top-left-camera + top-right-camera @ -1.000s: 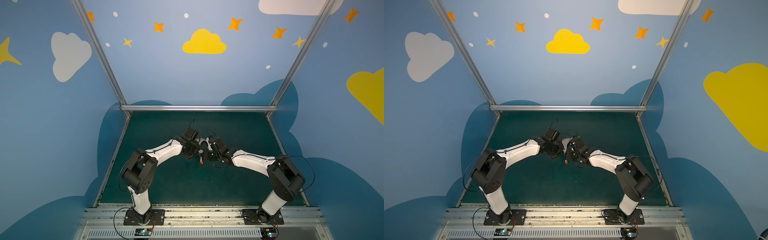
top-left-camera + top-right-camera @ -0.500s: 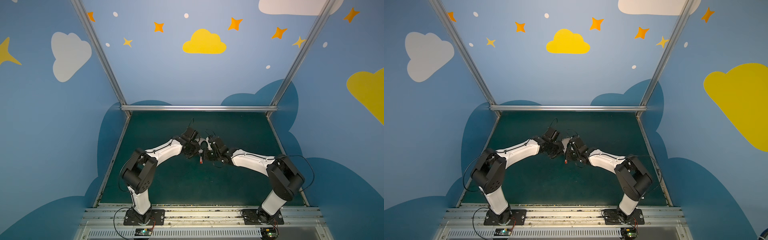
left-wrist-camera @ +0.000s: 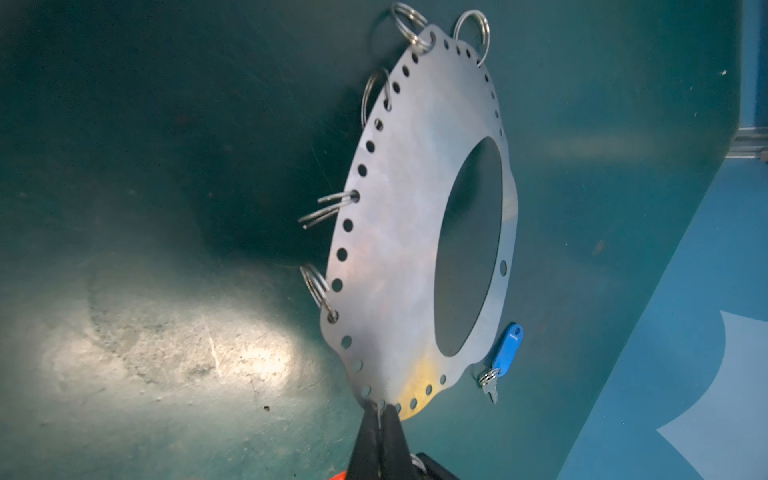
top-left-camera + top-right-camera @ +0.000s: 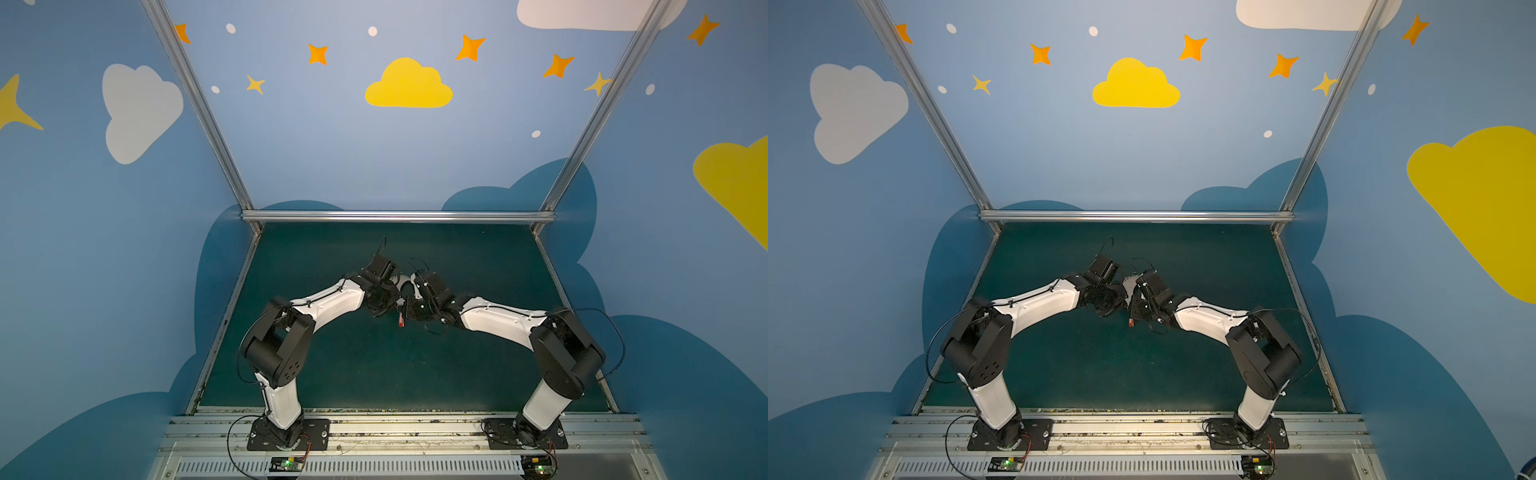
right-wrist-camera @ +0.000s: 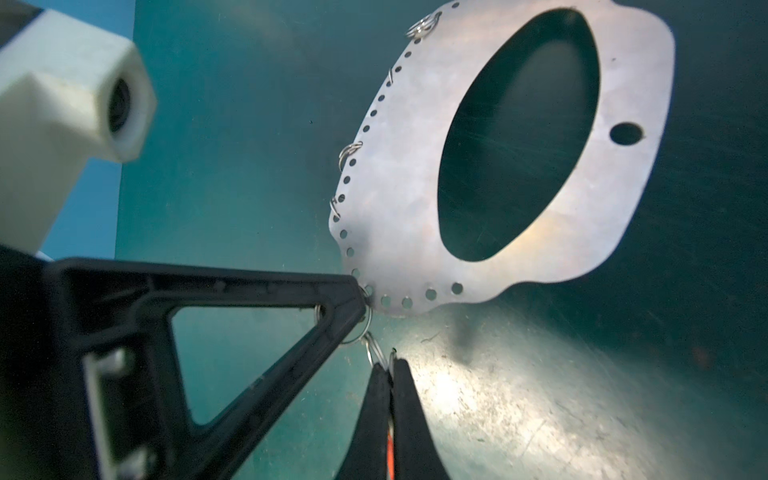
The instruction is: Put the keys on the keyring
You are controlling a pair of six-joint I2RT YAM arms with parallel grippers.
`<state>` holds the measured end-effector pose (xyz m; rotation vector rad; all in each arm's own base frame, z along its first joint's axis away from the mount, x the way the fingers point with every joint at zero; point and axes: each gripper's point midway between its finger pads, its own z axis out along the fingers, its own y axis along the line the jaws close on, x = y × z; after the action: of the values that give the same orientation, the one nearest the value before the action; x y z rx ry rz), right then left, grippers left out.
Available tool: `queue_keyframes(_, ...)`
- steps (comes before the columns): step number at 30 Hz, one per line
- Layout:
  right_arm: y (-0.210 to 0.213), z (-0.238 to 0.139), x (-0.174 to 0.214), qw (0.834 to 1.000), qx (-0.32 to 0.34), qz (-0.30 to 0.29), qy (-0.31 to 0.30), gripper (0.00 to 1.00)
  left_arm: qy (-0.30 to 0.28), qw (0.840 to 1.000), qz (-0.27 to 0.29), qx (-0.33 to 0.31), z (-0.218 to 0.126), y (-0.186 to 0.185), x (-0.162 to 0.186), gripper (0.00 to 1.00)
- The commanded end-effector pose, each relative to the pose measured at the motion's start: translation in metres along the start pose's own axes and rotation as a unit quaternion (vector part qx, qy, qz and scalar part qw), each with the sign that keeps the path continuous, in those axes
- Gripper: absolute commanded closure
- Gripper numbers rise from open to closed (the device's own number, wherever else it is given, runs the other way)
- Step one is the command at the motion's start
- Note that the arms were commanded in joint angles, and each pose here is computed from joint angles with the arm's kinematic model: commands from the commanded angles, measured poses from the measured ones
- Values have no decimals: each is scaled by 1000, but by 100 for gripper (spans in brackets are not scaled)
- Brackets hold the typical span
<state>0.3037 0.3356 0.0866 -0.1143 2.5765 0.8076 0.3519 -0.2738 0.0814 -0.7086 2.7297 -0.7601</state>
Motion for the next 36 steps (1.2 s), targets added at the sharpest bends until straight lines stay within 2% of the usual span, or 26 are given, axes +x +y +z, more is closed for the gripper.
queue_keyframes(1,25,1,-10,999,-35,-4,-15,100,0,999,-2,42,-13,-21,6,96)
queue_keyframes(9,34,4,-4,999,-52,-13,-7,100,-8,999,-12,48,-16,-21,5,96)
queue_keyframes(19,-7,-20,-1,999,15,5,-39,100,-22,999,-11,41,-16,-9,2,96)
queue_keyframes(27,-35,-16,20,999,39,17,-16,100,-4,1000,-27,-6,12,38,17,96)
queue_keyframes(33,-34,-15,19,999,36,16,-15,100,2,999,-19,-30,18,51,20,96)
queue_keyframes(35,-33,-14,20,999,35,15,-14,100,2,999,-11,-44,19,56,19,91)
queue_keyframes(36,-33,-14,19,999,34,15,-15,100,2,999,-9,-50,19,59,19,81)
